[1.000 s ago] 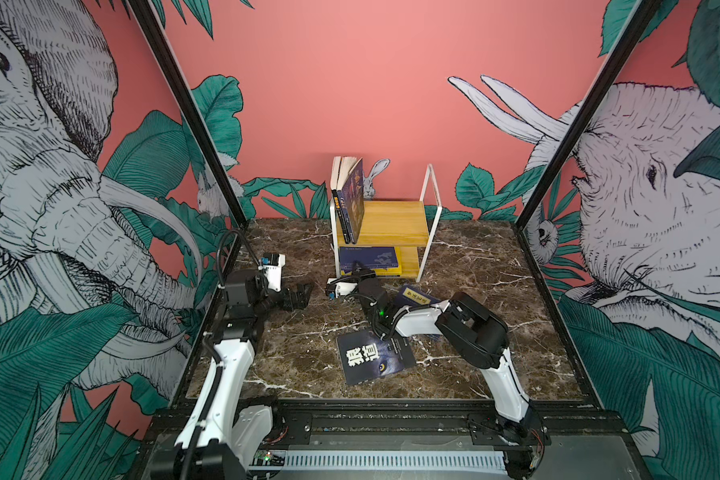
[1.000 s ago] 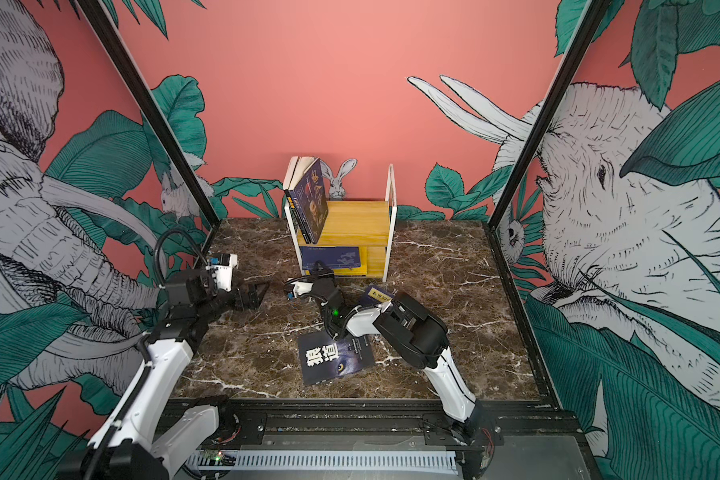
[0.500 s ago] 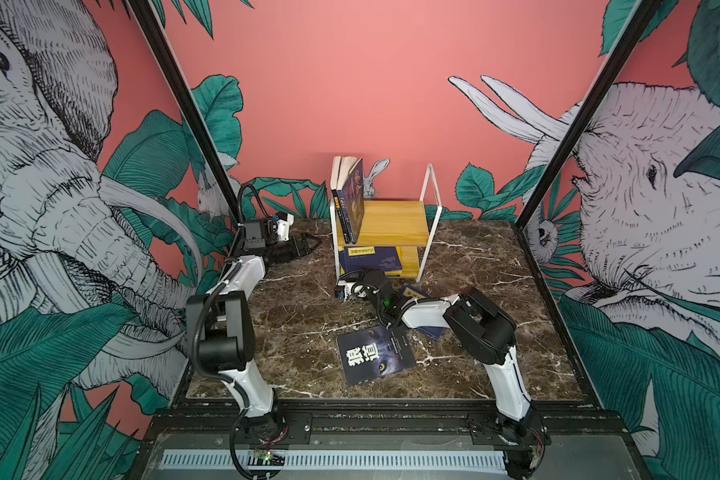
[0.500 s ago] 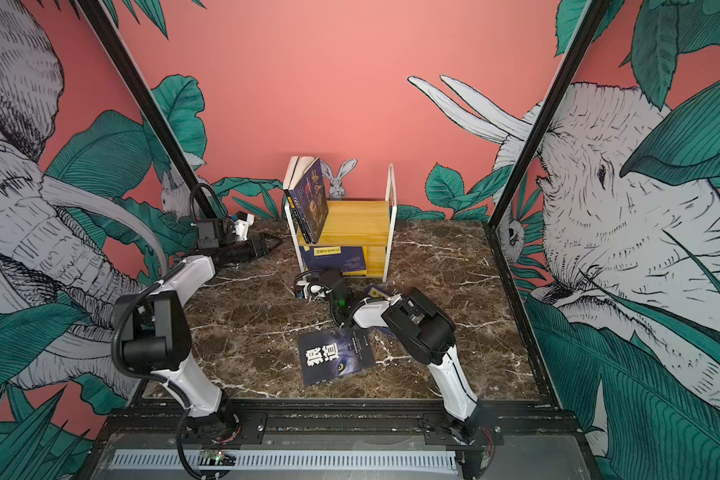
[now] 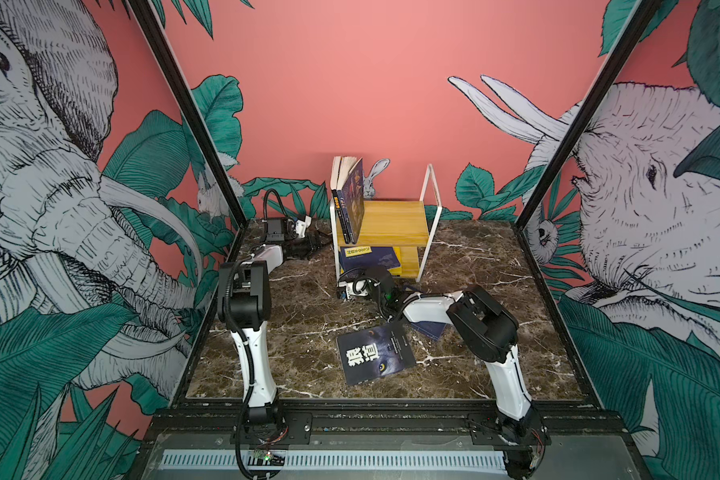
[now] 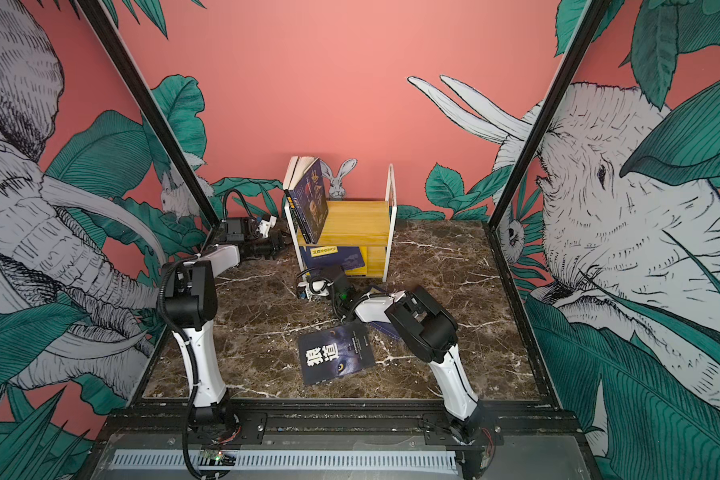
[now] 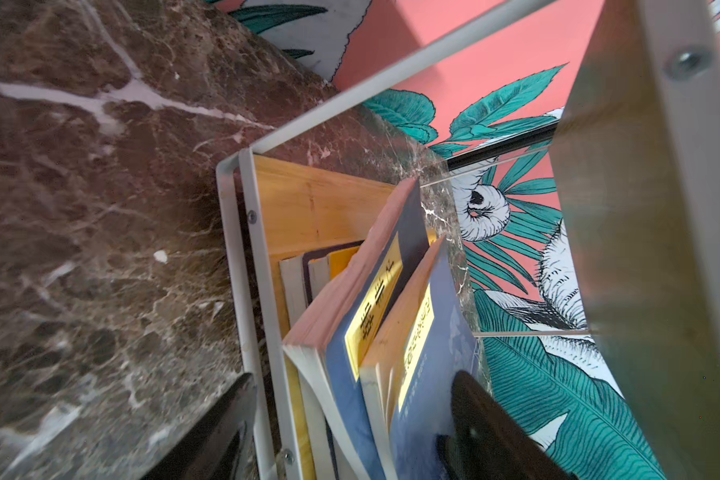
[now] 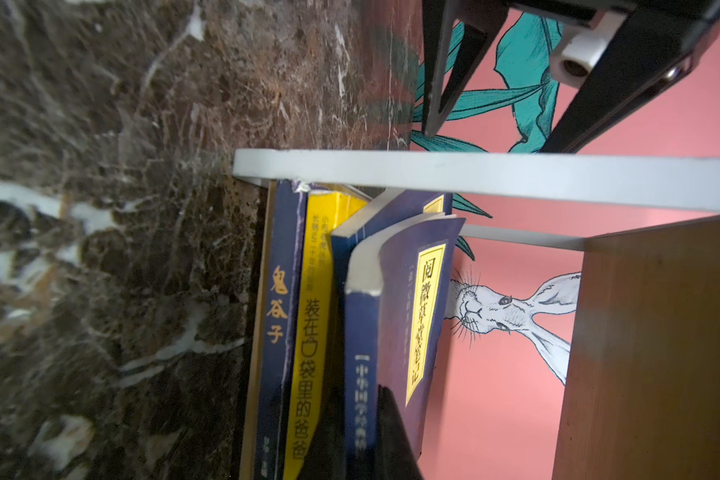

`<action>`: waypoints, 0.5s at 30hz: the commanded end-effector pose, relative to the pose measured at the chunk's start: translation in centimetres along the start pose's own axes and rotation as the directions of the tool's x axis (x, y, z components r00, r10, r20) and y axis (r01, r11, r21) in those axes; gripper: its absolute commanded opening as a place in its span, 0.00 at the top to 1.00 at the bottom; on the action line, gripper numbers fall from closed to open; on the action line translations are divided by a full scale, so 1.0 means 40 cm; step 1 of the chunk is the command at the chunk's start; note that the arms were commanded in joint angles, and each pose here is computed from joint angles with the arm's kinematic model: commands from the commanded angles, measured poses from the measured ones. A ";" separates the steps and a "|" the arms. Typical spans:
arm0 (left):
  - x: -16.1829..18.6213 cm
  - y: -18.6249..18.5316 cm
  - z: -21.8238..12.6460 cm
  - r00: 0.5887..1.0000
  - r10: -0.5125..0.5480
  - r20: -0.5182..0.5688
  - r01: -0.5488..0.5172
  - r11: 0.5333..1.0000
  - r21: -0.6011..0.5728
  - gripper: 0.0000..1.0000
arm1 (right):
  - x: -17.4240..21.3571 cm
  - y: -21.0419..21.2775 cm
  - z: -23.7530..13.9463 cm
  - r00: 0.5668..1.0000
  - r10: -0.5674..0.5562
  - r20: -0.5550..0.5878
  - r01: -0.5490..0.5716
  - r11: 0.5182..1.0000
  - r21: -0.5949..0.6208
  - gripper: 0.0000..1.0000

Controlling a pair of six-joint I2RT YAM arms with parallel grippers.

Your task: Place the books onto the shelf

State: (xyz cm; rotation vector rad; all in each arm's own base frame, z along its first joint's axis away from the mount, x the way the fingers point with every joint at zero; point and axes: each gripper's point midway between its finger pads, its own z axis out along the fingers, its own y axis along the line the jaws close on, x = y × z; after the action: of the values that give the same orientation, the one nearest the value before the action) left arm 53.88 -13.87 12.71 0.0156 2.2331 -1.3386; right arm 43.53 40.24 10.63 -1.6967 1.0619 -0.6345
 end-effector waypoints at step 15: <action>-0.016 -0.032 0.027 0.999 -0.001 -0.035 0.004 0.998 0.063 0.34 | -0.011 -0.102 0.013 0.988 -0.093 0.120 0.080 0.992 0.102 1.00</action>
State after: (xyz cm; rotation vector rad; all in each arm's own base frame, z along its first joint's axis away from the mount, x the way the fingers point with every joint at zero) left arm 54.34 -14.84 12.81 0.0338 2.2313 -1.3975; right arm 44.29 40.22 10.87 -1.7625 0.9501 -0.5973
